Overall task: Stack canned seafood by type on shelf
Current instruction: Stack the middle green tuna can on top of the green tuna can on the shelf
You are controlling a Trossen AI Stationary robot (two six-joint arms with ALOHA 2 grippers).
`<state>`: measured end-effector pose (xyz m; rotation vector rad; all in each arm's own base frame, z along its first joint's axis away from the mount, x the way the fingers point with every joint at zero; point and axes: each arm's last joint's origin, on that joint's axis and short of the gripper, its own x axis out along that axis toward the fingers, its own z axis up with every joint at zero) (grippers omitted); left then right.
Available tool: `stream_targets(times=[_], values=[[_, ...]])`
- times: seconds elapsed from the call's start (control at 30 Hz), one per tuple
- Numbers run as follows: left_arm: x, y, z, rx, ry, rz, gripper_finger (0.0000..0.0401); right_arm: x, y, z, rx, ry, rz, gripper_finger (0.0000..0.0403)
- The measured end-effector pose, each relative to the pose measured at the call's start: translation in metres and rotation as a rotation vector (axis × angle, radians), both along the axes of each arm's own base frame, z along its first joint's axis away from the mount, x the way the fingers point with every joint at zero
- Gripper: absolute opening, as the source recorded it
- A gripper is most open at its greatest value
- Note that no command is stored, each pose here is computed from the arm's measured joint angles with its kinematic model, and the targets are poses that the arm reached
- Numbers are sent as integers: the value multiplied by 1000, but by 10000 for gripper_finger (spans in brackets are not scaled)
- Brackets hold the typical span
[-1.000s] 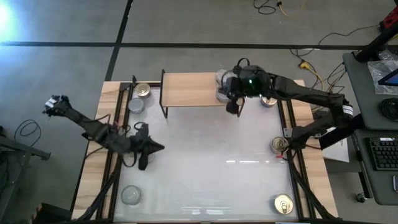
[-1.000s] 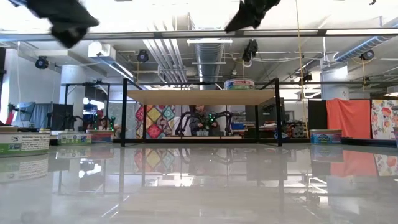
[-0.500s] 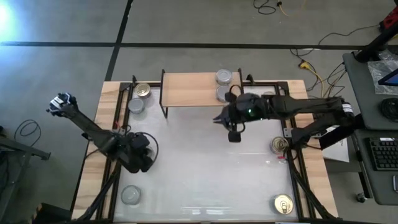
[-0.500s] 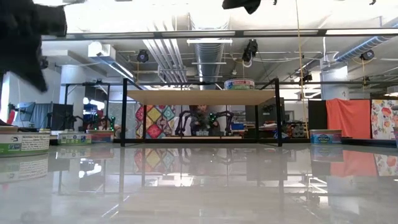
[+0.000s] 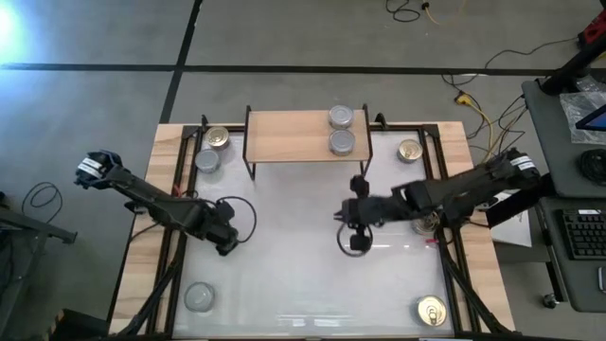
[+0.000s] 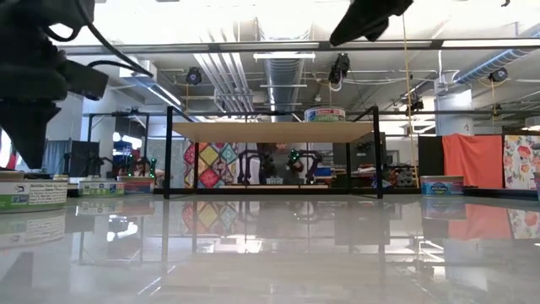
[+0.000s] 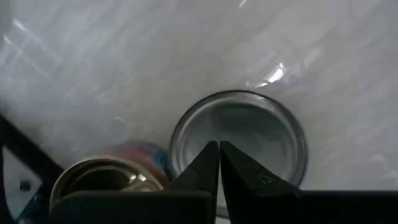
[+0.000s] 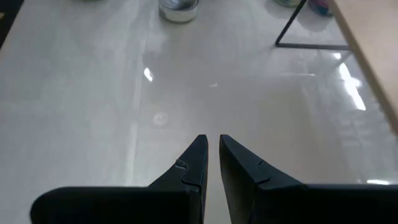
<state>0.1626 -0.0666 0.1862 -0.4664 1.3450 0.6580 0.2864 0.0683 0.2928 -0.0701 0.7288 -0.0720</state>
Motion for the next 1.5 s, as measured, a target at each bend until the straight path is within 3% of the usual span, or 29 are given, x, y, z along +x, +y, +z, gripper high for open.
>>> stream_targets(times=[0.4, 0.6, 0.7, 0.83, 0.97, 1.07, 1.2, 1.5], values=[[19, -12, -23, -49, 90, -141, 0, -9, 37, -9, 71, -87, -14, 33], [66, -22, -7, -67, -178, -356, 0, -7, 43, -10, 89, -111, -6, 33], [100, -24, 20, -23, -371, -482, 0, 0, 45, -19, 76, -127, -24, 34], [112, -33, 42, 14, -356, -605, 0, 13, 54, -45, 77, -120, -18, 34], [92, -46, 49, 3, -225, -631, 0, 26, 70, -79, 82, -99, 2, 34], [68, -48, 42, 0, -69, -562, 0, 40, 81, -97, 89, -101, 10, 34], [45, -41, 22, 10, 40, -465, 0, 58, 90, -117, 85, -63, -3, 34], [39, -32, -31, -7, -20, -454, 0, 80, 103, -141, 106, -22, -41, 34]])
